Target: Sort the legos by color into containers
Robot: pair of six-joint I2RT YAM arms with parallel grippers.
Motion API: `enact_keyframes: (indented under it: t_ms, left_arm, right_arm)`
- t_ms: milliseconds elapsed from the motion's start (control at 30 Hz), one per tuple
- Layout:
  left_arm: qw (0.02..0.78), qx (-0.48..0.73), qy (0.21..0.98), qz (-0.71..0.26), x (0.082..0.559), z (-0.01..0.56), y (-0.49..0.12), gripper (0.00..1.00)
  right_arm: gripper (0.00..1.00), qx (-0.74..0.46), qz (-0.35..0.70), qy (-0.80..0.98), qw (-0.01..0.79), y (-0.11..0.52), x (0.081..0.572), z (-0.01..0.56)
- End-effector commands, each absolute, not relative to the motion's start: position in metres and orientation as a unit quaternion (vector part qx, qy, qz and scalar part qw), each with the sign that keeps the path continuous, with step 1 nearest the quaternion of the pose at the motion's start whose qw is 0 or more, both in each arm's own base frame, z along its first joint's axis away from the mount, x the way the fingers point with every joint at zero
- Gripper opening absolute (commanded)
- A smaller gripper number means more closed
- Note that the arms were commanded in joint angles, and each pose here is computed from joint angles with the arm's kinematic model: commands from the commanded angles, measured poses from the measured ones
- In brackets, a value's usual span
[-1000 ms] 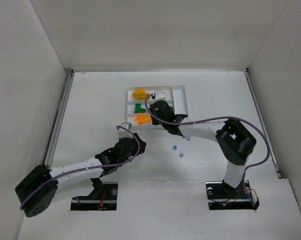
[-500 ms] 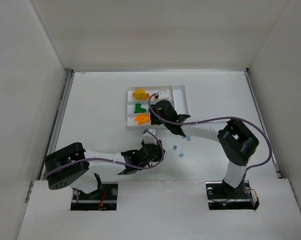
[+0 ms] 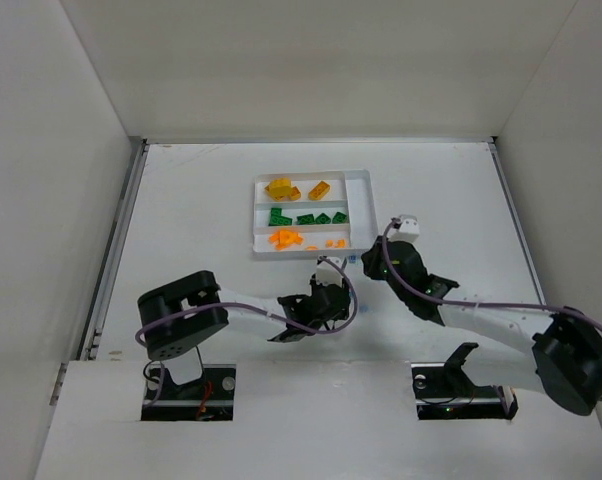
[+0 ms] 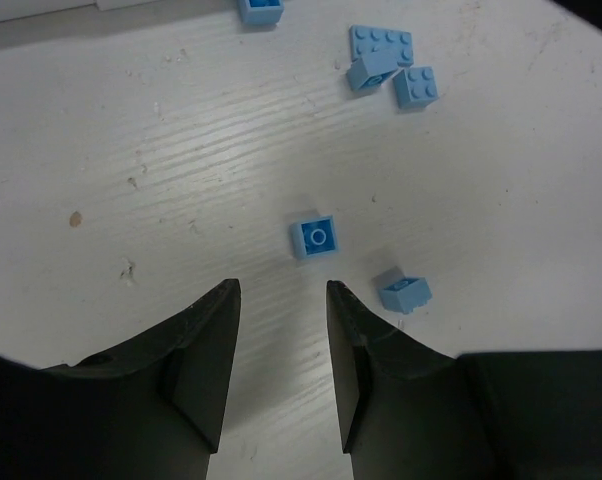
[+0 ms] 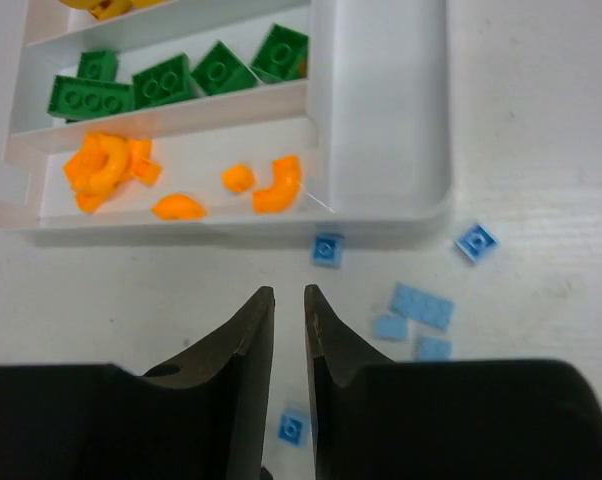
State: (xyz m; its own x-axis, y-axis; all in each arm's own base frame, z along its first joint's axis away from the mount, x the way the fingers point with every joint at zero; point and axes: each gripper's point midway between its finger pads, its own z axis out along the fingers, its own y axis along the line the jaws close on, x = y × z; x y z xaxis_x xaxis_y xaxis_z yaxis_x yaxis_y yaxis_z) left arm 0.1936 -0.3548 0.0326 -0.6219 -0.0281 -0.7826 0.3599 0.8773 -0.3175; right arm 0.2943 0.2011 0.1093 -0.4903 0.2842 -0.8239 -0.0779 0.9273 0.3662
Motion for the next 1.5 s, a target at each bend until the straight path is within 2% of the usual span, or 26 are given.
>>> enact_keyframes:
  t_ms: [0, 300, 467, 600, 767, 933, 1233, 1333, 1467]
  left_arm:
    - [0.441, 0.095, 0.861, -0.235, 0.202, 0.046, -0.373, 0.37]
    - [0.446, 0.105, 0.869, -0.187, 0.214, 0.033, -0.379, 0.33]
    - [0.445, 0.11, 0.874, -0.161, 0.214, 0.025, -0.374, 0.13]
    - [0.461, 0.099, 0.866, -0.169, 0.221, 0.049, -0.372, 0.1]
    - [0.486, 0.082, 0.846, -0.203, 0.249, 0.098, -0.385, 0.1]
    - [0.5, 0.056, 0.835, -0.223, 0.299, 0.126, -0.4, 0.1]
    - [0.494, 0.025, 0.845, -0.205, 0.389, 0.113, -0.416, 0.13]
    - [0.487, 0.023, 0.849, -0.206, 0.405, 0.106, -0.421, 0.19]
    - [0.483, 0.022, 0.85, -0.211, 0.414, 0.107, -0.422, 0.33]
  right_arm:
    - [0.26, 0.109, 0.199, 0.823, 0.52, 0.185, 0.284, 0.119]
    - [0.38, 0.141, 0.196, 0.836, 0.493, 0.163, 0.256, 0.092]
    - [0.4, 0.146, 0.2, 0.842, 0.48, 0.161, 0.242, 0.081]
    - [0.41, 0.158, 0.223, 0.835, 0.478, 0.161, 0.231, 0.085]
    - [0.4, 0.158, 0.247, 0.828, 0.478, 0.164, 0.224, 0.093]
    - [0.38, 0.145, 0.24, 0.84, 0.465, 0.171, 0.218, 0.084]
    - [0.45, 0.122, 0.237, 0.855, 0.445, 0.183, 0.205, 0.074]
    - [0.49, 0.11, 0.232, 0.862, 0.437, 0.188, 0.2, 0.07]
    - [0.51, 0.097, 0.223, 0.873, 0.423, 0.193, 0.196, 0.063]
